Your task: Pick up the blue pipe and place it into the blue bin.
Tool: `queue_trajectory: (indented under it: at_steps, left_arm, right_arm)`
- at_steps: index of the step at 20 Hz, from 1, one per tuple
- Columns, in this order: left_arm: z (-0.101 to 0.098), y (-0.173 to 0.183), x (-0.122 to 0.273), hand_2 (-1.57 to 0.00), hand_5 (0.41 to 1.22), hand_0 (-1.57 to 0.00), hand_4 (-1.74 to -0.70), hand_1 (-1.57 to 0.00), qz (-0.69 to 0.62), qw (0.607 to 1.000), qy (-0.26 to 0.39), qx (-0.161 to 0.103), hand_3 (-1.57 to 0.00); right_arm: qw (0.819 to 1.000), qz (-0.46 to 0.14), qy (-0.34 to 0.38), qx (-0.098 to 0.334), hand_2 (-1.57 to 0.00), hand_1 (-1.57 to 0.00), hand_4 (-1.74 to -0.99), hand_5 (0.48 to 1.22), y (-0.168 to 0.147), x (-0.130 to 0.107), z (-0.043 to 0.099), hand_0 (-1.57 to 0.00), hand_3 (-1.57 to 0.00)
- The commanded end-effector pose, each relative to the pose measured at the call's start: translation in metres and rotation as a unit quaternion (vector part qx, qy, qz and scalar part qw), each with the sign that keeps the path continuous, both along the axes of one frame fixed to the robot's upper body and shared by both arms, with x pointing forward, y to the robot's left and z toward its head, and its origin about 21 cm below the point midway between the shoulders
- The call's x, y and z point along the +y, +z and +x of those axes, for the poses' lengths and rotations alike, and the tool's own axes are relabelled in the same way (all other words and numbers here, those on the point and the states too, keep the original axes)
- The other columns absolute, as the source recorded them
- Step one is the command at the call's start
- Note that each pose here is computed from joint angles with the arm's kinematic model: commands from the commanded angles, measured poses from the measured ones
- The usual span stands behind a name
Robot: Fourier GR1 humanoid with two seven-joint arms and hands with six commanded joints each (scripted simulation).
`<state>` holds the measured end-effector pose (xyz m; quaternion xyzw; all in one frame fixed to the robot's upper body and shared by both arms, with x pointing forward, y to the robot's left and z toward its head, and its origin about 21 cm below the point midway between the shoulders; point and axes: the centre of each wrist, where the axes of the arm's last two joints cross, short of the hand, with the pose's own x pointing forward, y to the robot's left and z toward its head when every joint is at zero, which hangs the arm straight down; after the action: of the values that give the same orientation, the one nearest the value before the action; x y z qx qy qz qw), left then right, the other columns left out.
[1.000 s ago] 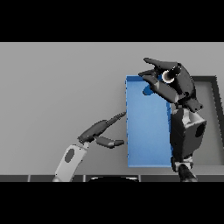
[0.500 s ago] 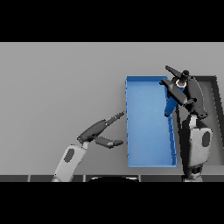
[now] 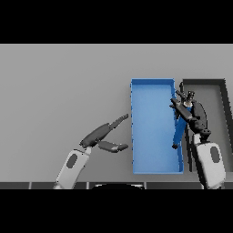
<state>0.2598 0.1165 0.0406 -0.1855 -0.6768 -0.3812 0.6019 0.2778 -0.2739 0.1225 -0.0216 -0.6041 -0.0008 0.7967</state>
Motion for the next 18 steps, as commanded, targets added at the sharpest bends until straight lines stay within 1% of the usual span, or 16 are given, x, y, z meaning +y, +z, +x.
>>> queue_trajectory:
  at_steps: [1, 2, 3, 4, 6, 7, 8, 9, 10, 11, 12, 13, 14, 15, 16, 18]
  left_arm:
    - [0.001, -0.002, 0.001, 0.0, 0.476, 0.0, -0.92, 0.0, 0.005, 1.0, 0.0, 0.001, 0.0]
    - [0.003, -0.001, -0.002, 0.0, 0.478, 0.0, -0.92, 0.0, 0.003, 1.0, 0.002, 0.001, 0.0]
    - [0.003, -0.001, -0.002, 0.0, 0.48, 0.0, -0.92, 0.0, 0.001, 1.0, 0.002, -0.002, 0.0]
    - [0.003, 0.0, 0.001, 0.0, 0.481, 0.0, -0.92, 0.0, -0.002, 1.0, 0.003, -0.004, 0.0]
    - [0.004, -0.001, -0.002, 0.0, 0.486, 0.0, -0.92, 0.0, 0.002, 1.0, 0.005, -0.003, 0.0]
    - [0.001, -0.001, -0.003, 0.0, 0.489, 0.0, -0.92, 0.0, 0.0, 1.0, 0.004, -0.005, 0.0]
    - [0.002, -0.002, 0.001, 0.0, 0.491, 0.0, -0.92, 0.0, -0.002, 1.0, 0.004, -0.002, 0.0]
    - [0.001, -0.002, 0.0, 0.0, 0.493, 0.0, -0.92, 0.0, -0.002, 1.0, 0.003, -0.002, 0.0]
    - [0.001, -0.002, 0.0, 0.0, 0.493, 0.0, -0.92, 0.0, -0.002, 1.0, 0.003, -0.002, 0.0]
    - [0.001, -0.002, 0.0, 0.0, 0.493, 0.0, -0.92, 0.0, -0.003, 1.0, 0.002, -0.001, 0.0]
    - [0.001, -0.001, 0.0, 0.0, 0.493, 0.0, -0.92, 0.0, -0.003, 1.0, 0.001, -0.001, 0.0]
    - [0.0, -0.002, 0.001, 0.0, 0.494, 0.0, -0.93, 0.0, 0.0, 1.0, -0.002, 0.001, 0.0]
    - [-0.001, -0.003, 0.0, 0.0, 0.494, 0.0, -0.93, 0.0, 0.003, 1.0, 0.002, 0.001, 0.0]
    - [-0.003, -0.003, -0.003, 0.0, 0.494, 0.0, -0.92, 0.0, 0.003, 1.0, 0.004, 0.002, 0.0]
    - [-0.003, -0.002, -0.003, 0.0, 0.494, 0.0, -0.93, 0.0, 0.001, 1.0, 0.003, 0.001, 0.0]
    - [0.002, -0.001, -0.002, 0.0, 0.495, 0.0, -0.93, 0.0, -0.001, 1.0, 0.007, 0.001, 0.0]
  right_arm:
    - [1.0, 0.004, 0.001, 0.016, -1.57, -1.57, -1.497, 1.221, -0.006, 0.002, -0.001, -1.57, -1.57]
    - [0.999, 0.0, 0.001, 0.038, -1.57, -1.57, -1.546, 1.221, -0.011, 0.0, -0.004, -1.57, -1.26]
    - [0.998, 0.006, 0.003, 0.058, -1.57, -1.57, -1.585, 1.221, -0.016, 0.003, -0.007, -1.57, -1.01]
    - [0.997, 0.013, -0.003, 0.075, -1.57, -1.57, -1.616, 1.221, -0.019, 0.003, -0.008, -1.57, -0.8]
    - [0.994, 0.016, -0.013, 0.11, -1.57, -1.57, -1.661, 1.221, -0.027, 0.006, -0.006, -1.57, -0.51]
    - [0.991, 0.025, -0.018, 0.131, -1.57, -1.57, -1.677, 1.171, -0.029, 0.006, -0.007, -1.57, -0.41]
    - [0.988, 0.033, -0.023, 0.146, -1.52, -1.57, -1.626, 1.161, -0.027, 0.006, -0.007, -1.57, -0.45]
    - [0.988, 0.033, -0.02, 0.149, -1.23, -1.28, -1.553, 1.154, -0.027, 0.007, -0.006, -1.36, -0.36]
    - [0.988, 0.031, -0.014, 0.148, -0.99, -1.03, -1.469, 1.148, -0.027, 0.007, -0.006, -1.08, -0.29]
    - [0.987, 0.031, -0.021, 0.156, -0.79, -0.82, -1.405, 1.137, -0.028, 0.007, -0.006, -0.87, -0.23]
    - [0.986, 0.027, -0.022, 0.16, -0.63, -0.66, -1.37, 1.125, -0.029, 0.006, -0.005, -0.69, -0.19]
    - [0.986, 0.002, -0.016, 0.167, -0.5, -0.52, -1.339, 1.108, -0.027, 0.008, -0.004, -0.55, -0.15]
    - [0.985, -0.034, -0.004, 0.167, -0.4, -0.42, -1.307, 1.068, -0.026, 0.008, -0.003, -0.44, -0.12]
    - [0.983, -0.084, 0.016, 0.161, -0.32, -0.34, -1.279, 1.01, -0.025, 0.011, -0.002, -0.35, -0.09]
    - [0.981, -0.1, 0.023, 0.167, -0.26, -0.27, -1.25, 0.962, -0.025, 0.01, -0.002, -0.28, -0.08]
    - [0.972, -0.129, 0.056, 0.187, -0.16, -0.17, -1.219, 0.87, -0.028, 0.012, -0.002, -0.18, -0.05]
